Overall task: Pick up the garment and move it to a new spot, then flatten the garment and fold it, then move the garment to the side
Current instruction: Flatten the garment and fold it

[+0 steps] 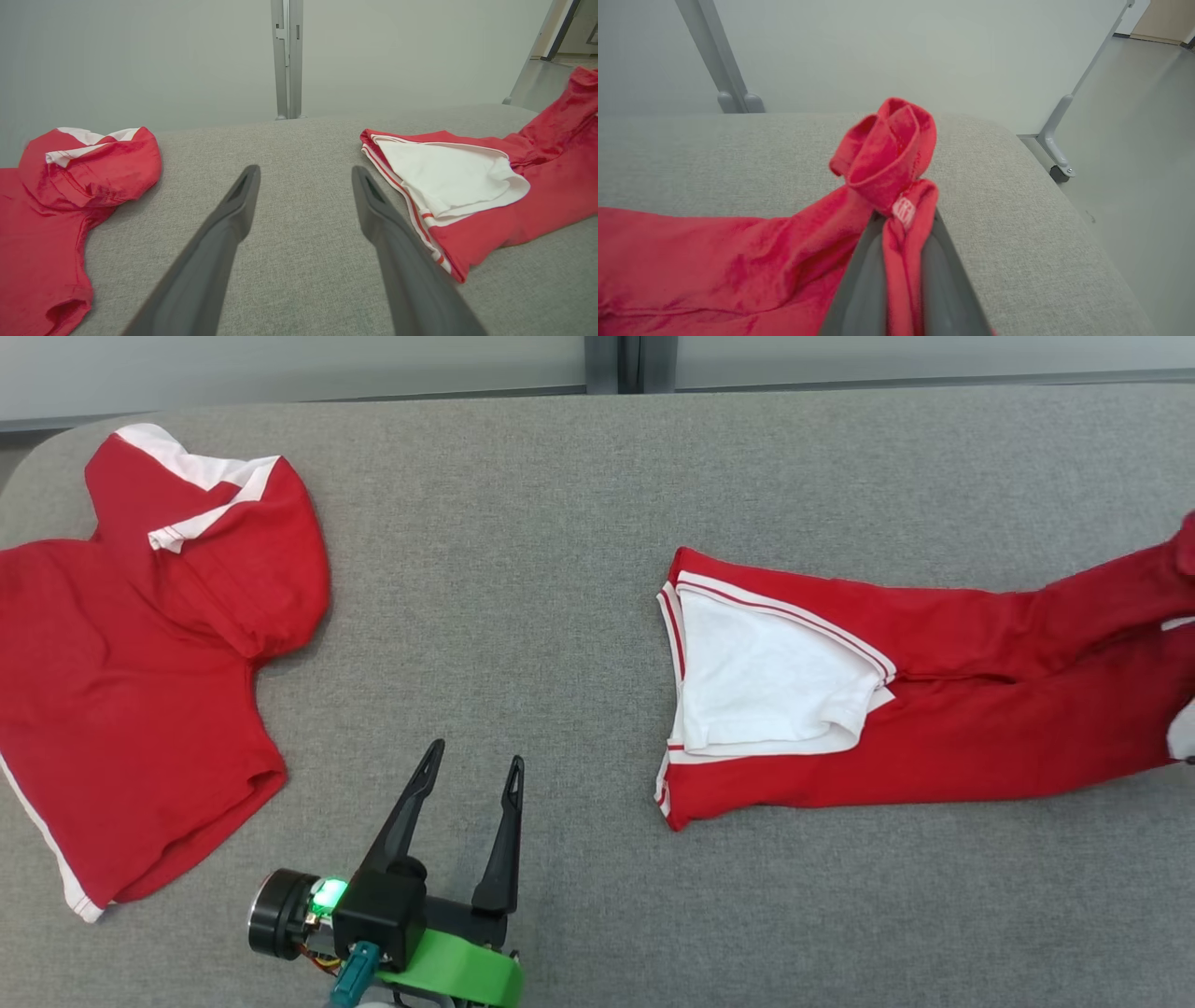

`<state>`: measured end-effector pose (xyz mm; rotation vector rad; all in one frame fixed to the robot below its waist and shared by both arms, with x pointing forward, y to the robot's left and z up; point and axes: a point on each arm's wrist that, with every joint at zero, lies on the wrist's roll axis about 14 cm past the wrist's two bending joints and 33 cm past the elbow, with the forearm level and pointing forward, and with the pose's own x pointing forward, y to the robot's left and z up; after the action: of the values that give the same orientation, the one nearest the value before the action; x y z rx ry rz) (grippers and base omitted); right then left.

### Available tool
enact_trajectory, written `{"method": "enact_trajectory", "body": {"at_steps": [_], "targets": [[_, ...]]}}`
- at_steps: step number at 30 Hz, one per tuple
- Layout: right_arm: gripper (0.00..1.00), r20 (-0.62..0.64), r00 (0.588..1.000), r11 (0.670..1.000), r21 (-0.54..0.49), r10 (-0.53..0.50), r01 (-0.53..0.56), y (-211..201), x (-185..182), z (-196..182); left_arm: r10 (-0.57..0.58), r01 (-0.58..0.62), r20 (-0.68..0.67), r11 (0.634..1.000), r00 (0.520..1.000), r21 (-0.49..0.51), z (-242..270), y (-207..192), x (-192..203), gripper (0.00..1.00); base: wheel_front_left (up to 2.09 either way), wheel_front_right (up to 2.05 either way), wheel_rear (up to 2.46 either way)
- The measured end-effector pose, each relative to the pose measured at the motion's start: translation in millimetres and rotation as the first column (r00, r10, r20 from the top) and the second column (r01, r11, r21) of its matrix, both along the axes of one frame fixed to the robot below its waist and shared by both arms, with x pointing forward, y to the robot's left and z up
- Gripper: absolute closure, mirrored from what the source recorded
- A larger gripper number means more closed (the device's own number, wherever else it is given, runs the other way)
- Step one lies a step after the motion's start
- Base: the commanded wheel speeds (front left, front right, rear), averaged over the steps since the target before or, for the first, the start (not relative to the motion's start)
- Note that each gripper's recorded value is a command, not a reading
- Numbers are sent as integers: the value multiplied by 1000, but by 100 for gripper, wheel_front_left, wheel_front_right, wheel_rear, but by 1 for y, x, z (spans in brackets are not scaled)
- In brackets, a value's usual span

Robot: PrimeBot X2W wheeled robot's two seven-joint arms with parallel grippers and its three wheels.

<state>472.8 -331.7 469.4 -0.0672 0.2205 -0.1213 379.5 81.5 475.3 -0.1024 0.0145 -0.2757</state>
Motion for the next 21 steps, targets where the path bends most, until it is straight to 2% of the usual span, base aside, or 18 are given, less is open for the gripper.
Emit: {"method": "enact_trajectory", "body": {"at_steps": [9, 14, 21], "targets": [[100, 95, 985, 983, 93, 147, -156, 89, 5, 33, 16, -17, -17, 1000, 1000, -12, -2, 3, -7, 0, 0, 0, 0], [100, 135, 964, 960, 135, 228, -246, 146, 5, 46, 38, -38, -36, 999, 999, -11, -7, 9, -11, 0, 0, 0, 0], [100, 102, 927, 907, 193, 362, -376, 222, 5, 31, 80, -81, -48, 997, 996, -11, -9, 19, -14, 0, 0, 0, 0]]}}
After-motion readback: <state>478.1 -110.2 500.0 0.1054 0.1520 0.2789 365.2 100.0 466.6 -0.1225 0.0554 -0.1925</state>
